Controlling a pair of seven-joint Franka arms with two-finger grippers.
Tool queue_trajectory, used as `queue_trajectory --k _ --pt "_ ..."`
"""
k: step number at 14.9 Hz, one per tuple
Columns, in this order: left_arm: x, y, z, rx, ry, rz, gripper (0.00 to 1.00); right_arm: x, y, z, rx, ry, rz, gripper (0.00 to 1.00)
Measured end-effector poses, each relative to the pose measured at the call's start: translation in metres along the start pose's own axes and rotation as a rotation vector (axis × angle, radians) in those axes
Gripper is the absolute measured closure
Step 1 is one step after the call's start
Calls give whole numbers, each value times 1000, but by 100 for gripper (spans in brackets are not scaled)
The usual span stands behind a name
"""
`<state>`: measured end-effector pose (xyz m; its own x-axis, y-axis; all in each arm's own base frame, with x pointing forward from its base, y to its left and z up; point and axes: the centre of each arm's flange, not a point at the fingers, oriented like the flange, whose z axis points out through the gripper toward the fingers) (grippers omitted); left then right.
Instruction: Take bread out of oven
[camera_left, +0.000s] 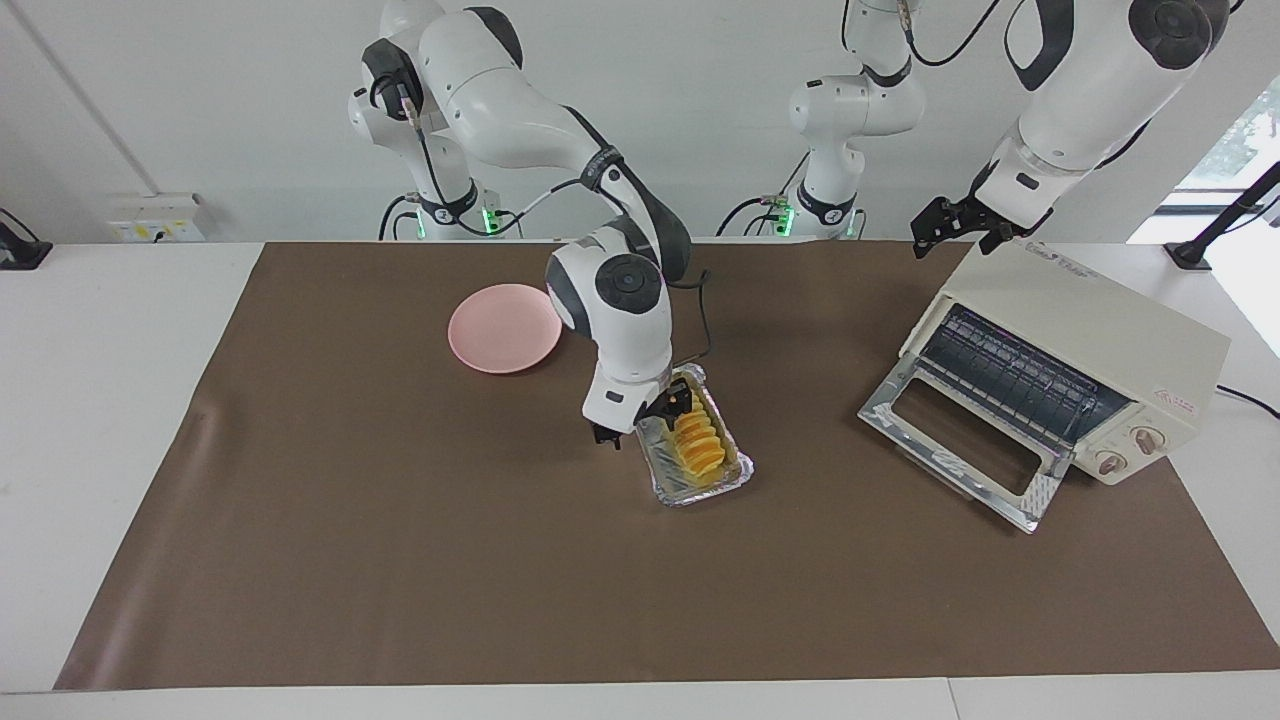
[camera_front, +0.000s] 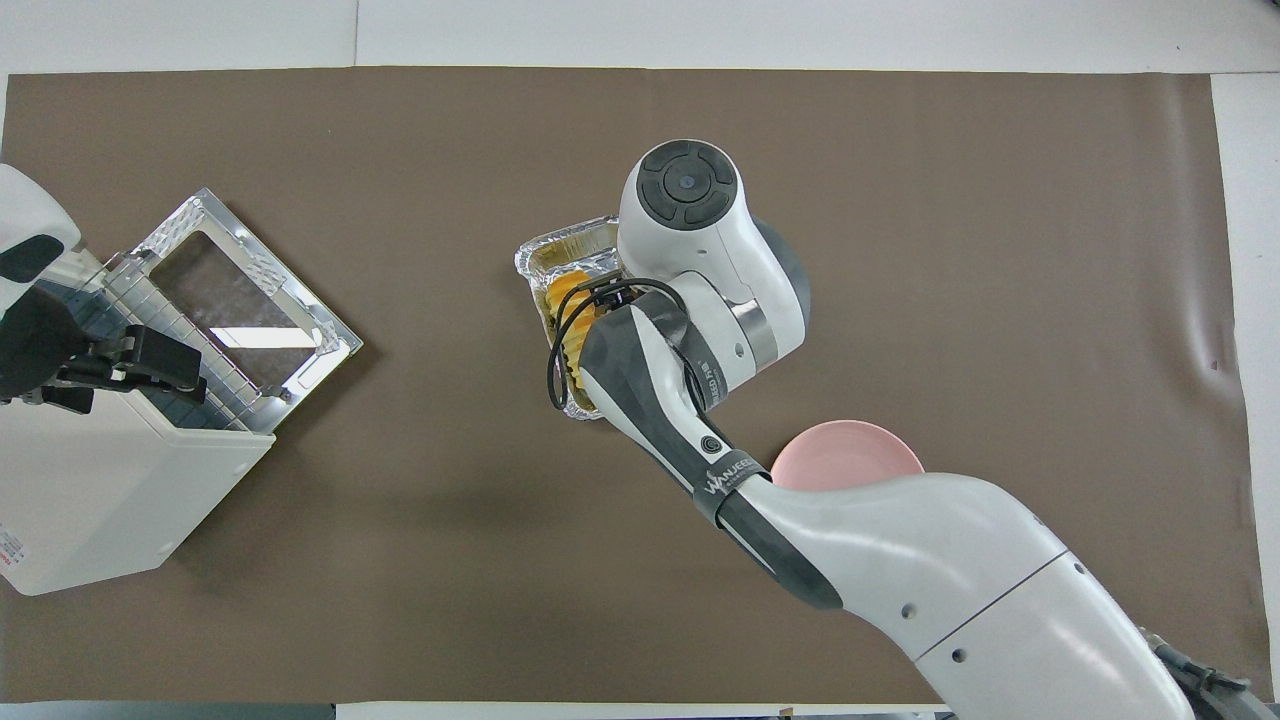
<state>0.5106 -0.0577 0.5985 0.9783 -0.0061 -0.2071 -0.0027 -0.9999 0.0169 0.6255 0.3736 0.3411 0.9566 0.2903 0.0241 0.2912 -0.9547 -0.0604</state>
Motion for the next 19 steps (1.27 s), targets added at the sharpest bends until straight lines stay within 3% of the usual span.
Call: queue_trajectory --k 3,7,11,14,19 --pt "-2 0 -2 -1 17 -1 0 -3 -1 18 9 33 -2 19" --pt "-3 -1 3 -1 11 -3 0 -9 -5 38 21 77 -10 62" --pt "-4 -3 0 -2 17 -7 0 -9 -5 39 21 94 -33 98" --pt "-6 -3 -2 -2 23 -7 0 -2 10 25 14 113 -111 98" --pt "-6 -3 -3 -2 25 -7 0 6 102 -4 -9 74 -25 98"
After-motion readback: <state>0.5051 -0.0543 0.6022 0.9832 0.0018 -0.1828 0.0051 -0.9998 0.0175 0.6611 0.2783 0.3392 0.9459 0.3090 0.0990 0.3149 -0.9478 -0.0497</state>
